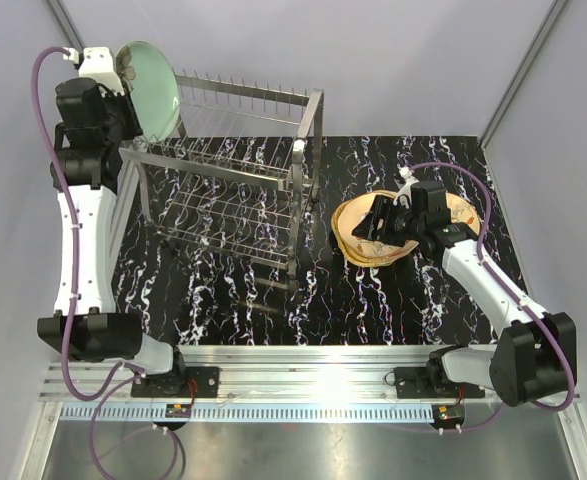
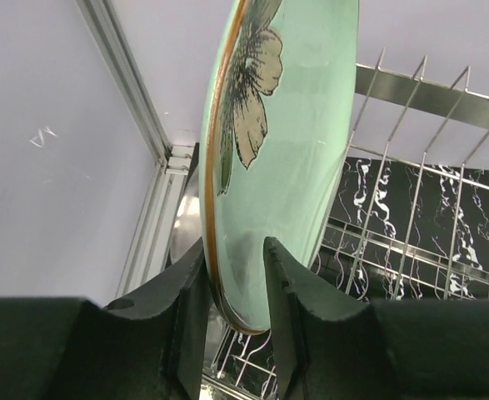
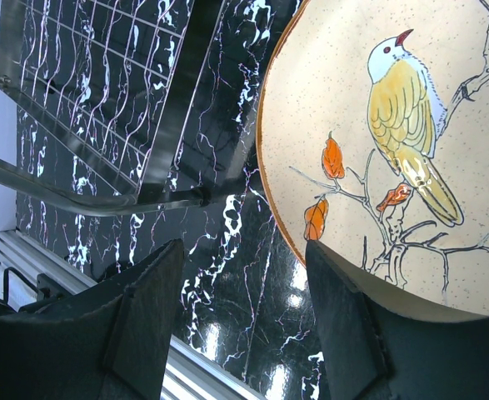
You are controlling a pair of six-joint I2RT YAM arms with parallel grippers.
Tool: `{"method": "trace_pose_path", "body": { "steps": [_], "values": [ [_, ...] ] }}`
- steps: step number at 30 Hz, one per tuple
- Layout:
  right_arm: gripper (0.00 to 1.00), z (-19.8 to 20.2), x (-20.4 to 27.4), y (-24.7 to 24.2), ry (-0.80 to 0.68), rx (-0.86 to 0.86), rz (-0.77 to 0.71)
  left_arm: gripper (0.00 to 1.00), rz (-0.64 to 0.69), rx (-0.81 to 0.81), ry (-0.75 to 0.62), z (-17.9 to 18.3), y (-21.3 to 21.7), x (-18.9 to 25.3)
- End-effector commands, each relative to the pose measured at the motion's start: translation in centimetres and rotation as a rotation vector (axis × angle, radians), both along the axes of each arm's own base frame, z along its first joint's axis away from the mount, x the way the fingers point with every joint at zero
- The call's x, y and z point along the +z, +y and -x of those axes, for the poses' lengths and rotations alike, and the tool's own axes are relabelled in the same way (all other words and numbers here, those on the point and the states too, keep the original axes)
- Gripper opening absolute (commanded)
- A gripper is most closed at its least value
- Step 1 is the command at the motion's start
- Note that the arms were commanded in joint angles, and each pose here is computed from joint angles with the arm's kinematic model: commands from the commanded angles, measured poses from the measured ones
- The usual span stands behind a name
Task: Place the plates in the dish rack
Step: Insert the plate into the dish rack
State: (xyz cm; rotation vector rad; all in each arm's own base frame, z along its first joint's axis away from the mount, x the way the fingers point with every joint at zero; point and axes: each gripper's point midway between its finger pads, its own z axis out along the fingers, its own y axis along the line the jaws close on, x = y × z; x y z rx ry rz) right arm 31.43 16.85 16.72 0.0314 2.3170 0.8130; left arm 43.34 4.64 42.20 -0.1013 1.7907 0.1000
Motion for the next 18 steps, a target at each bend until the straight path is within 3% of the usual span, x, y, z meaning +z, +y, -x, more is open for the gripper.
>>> {"method": "trace_pose_path", "body": {
  "steps": [1,4,9,10,13,18],
  "values": [
    [0.68,-0.8,1.2,0.3,-0.05,0.01,-0.002,0.34,-0.024,0.037,-0.114,0.8,0.8,3.4],
    [0.68,-0.8,1.4,0.4,-0.052,0.012,-0.002,0.43,-0.033,0.043,-0.119,1.1,1.0,3.7],
    [0.68,-0.7,1.6,0.3,-0.058,0.011,-0.001,0.49,-0.038,0.063,-0.126,1.5,1.3,4.0],
    [0.68,-0.7,1.6,0.3,-0.058,0.01,-0.001,0.62,-0.038,0.066,-0.129,1.7,1.3,4.2],
    [0.7,-0.6,1.7,0.3,-0.057,0.011,0.001,0.81,-0.043,0.078,-0.139,2.1,1.5,4.9],
    [0.74,-0.5,1.9,0.2,-0.057,0.006,-0.003,0.93,-0.036,0.109,-0.148,3.0,1.9,6.6]
  ]
}}
